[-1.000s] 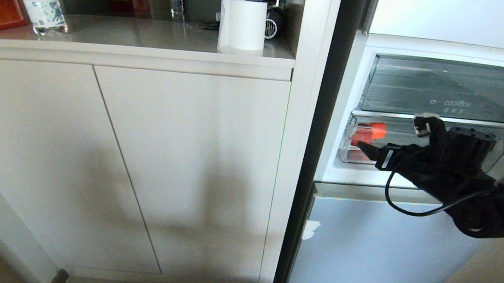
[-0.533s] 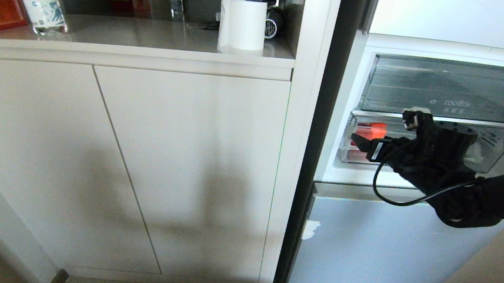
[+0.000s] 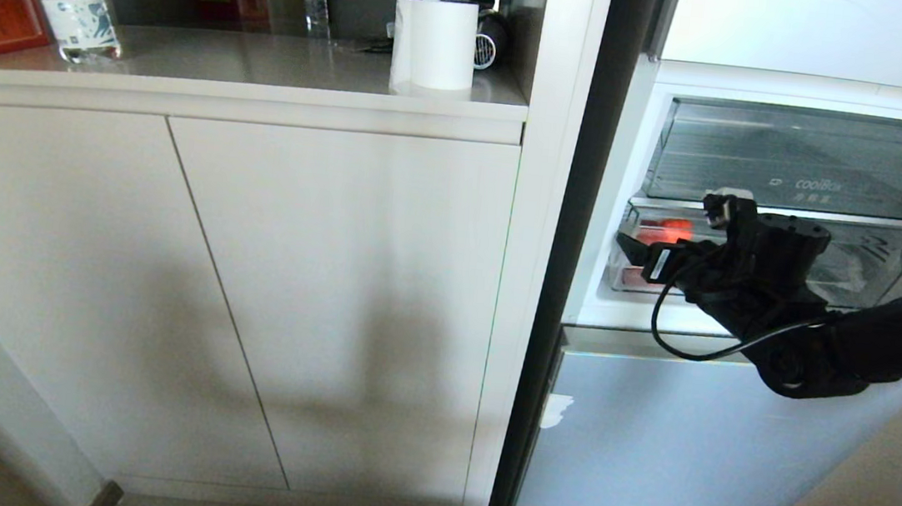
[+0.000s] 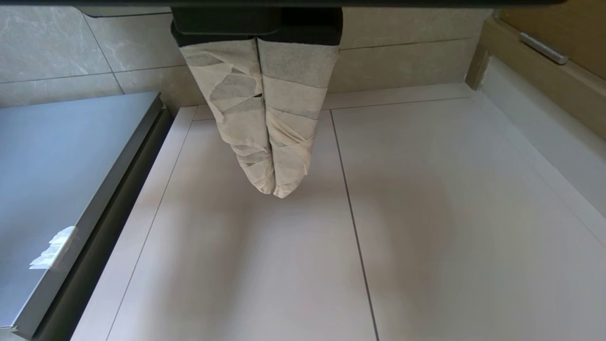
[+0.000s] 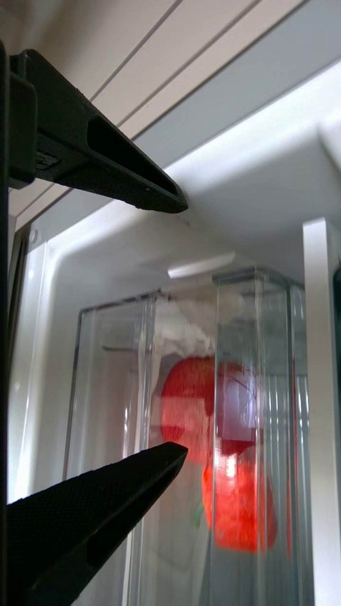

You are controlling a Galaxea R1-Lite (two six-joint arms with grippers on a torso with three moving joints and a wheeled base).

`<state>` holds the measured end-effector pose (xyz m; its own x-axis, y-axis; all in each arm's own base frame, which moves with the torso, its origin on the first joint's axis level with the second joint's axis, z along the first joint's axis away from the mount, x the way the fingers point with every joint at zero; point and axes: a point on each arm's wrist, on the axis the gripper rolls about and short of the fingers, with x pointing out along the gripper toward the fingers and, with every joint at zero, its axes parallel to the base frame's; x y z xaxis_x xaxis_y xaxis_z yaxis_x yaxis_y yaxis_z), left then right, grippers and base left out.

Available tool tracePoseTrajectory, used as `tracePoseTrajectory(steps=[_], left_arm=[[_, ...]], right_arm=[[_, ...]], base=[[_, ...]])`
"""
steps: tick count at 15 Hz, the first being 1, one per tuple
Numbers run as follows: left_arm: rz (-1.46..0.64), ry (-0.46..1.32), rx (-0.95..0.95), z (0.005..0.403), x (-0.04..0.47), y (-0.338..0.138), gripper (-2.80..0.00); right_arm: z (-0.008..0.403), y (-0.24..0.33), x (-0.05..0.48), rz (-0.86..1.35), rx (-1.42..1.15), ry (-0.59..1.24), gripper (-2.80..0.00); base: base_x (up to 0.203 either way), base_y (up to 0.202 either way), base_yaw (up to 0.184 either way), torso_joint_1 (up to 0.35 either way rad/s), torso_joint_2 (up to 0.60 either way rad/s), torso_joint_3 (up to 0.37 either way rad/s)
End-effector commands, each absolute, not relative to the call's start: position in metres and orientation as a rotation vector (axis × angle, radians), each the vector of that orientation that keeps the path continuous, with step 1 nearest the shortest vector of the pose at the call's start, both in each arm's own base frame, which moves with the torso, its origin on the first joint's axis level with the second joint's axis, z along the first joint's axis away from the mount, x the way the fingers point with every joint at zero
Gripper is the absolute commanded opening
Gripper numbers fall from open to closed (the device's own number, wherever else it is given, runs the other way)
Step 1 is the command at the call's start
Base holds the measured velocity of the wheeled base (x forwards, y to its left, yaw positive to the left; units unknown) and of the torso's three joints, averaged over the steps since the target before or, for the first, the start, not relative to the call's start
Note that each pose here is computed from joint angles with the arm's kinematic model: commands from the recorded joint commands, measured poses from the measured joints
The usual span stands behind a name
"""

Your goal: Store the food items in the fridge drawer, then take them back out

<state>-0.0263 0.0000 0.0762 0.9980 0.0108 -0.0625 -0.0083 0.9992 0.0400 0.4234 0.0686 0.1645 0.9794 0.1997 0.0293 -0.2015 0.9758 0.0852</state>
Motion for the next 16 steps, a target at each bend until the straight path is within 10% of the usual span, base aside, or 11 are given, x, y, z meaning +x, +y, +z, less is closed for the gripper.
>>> tracePoseTrajectory(steps=[1,8,9,16], left_arm=[[0.011,0.064,0.04,0.076,-0.026,0.0,-2.8],[0.01,0.064,0.04,0.076,-0.026,0.0,-2.8],[0.011,0.063,0.04,0.076,-0.026,0.0,-2.8],[0.011,0.063,0.04,0.076,-0.026,0.0,-2.8]], right_arm=[[0.163,0.075,0.428,0.2,0.09,-0.031,0.0],[0.162,0.08,0.431,0.178,0.092,-0.038,0.0],[0.163,0.08,0.432,0.178,0.092,-0.04,-2.8],[0.164,0.111,0.437,0.192,0.097,-0.067,-2.8]], base=[[0.0,0.0,0.0,0.0,0.0,0.0],[0.0,0.0,0.0,0.0,0.0,0.0],[0.0,0.0,0.0,0.0,0.0,0.0],[0.0,0.0,0.0,0.0,0.0,0.0]])
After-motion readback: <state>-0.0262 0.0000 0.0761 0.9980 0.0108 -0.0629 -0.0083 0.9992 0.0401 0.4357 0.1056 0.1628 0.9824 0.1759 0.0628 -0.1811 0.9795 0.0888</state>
